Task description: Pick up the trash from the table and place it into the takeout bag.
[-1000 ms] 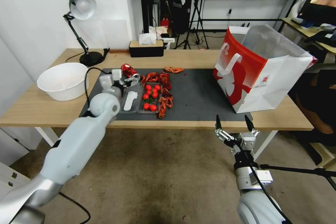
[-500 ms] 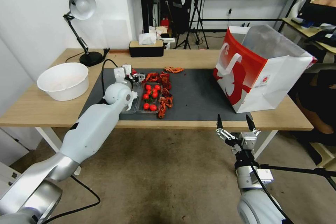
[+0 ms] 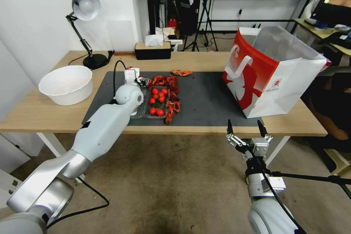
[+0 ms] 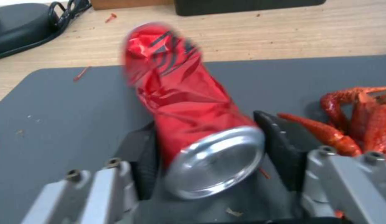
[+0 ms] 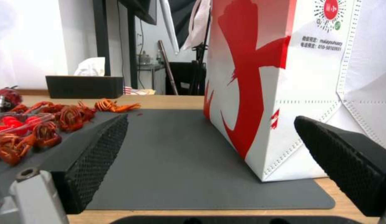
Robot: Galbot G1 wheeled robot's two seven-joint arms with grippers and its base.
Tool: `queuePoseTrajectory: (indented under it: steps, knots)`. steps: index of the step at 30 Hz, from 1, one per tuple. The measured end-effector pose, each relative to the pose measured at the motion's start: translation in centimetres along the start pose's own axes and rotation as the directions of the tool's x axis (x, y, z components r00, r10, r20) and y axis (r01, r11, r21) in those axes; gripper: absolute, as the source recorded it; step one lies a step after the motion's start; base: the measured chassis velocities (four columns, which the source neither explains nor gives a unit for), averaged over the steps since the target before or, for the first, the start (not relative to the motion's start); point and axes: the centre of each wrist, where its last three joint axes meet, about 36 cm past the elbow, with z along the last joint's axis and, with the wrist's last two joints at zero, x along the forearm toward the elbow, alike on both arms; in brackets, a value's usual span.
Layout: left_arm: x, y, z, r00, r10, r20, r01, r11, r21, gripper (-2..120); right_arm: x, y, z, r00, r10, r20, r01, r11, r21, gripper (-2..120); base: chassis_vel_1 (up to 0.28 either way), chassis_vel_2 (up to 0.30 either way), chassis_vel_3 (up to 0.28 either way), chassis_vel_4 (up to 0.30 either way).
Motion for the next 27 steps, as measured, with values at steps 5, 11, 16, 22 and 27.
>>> queuePoseTrajectory:
  steps: [5, 11, 16, 22, 27]
  knots:
    - [-0.37, 0.02, -0.05, 1.0, -0.01, -0.003, 0.01, 1.0, -0.005, 50, 0.04, 0.02, 0.05, 1.0, 0.002, -0.001, -0.002, 1.0, -0.001, 100, 0.0, 0.0, 0.0, 0.0]
    - [-0.55, 0.13, -0.06, 1.0, -0.019, 0.001, 0.019, 1.0, -0.011, 50, 0.04, 0.02, 0.07, 1.0, 0.002, -0.001, -0.002, 1.0, -0.001, 100, 0.0, 0.0, 0.0, 0.0]
    - [-0.58, 0.21, -0.09, 1.0, -0.023, 0.003, 0.023, 1.0, -0.015, 50, 0.01, 0.0, 0.07, 1.0, 0.002, 0.0, -0.002, 1.0, -0.001, 100, 0.0, 0.0, 0.0, 0.0]
    - [-0.6, 0.27, -0.1, 1.0, -0.026, 0.005, 0.026, 1.0, -0.018, 50, -0.03, 0.0, 0.07, 1.0, 0.002, 0.001, -0.002, 1.0, -0.001, 100, 0.0, 0.0, 0.0, 0.0]
    - [-0.56, 0.44, -0.2, 0.999, -0.03, 0.018, 0.031, 0.999, -0.023, 50, -0.15, -0.01, 0.03, 1.0, 0.002, 0.004, -0.002, 1.0, 0.0, 100, 0.0, 0.0, 0.0, 0.0]
